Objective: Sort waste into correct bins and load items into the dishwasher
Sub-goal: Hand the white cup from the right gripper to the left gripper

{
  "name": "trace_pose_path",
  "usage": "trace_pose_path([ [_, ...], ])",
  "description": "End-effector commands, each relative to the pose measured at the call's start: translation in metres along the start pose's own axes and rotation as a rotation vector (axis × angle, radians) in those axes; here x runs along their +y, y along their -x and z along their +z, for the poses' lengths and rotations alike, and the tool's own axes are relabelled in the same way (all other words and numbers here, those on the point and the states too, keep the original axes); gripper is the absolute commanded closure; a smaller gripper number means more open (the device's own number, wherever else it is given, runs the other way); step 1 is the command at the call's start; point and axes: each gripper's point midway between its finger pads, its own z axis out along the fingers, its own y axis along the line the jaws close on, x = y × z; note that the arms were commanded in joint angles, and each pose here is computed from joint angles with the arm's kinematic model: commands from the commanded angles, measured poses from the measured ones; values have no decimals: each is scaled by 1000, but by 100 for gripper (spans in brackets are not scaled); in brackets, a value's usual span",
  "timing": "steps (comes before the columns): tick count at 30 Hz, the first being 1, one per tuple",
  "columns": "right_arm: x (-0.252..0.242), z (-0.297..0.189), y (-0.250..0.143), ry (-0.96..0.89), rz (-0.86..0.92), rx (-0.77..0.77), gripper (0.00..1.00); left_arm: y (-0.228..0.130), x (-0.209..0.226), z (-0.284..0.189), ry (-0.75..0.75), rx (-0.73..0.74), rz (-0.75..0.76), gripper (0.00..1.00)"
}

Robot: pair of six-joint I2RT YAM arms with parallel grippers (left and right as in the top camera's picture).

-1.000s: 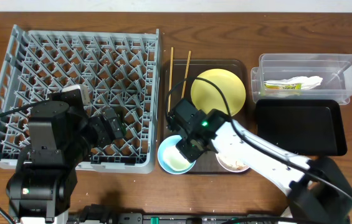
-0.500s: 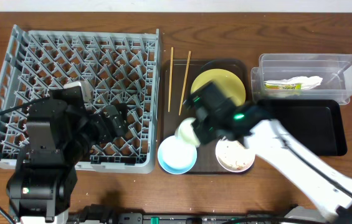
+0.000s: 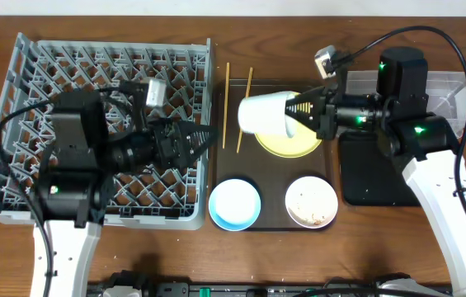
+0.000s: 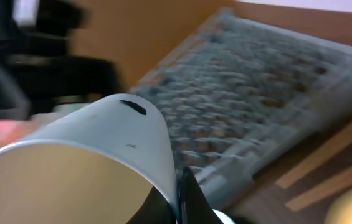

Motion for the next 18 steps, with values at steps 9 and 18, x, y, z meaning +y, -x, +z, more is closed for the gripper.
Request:
trace_pose_path([
  [9,63,17,-4,278,-136,48,99,-14,-66,-7,-390,138,105,10],
  [18,85,30,-2,339,-218,49,99,-27,-85,-3,-470,198,145,12],
])
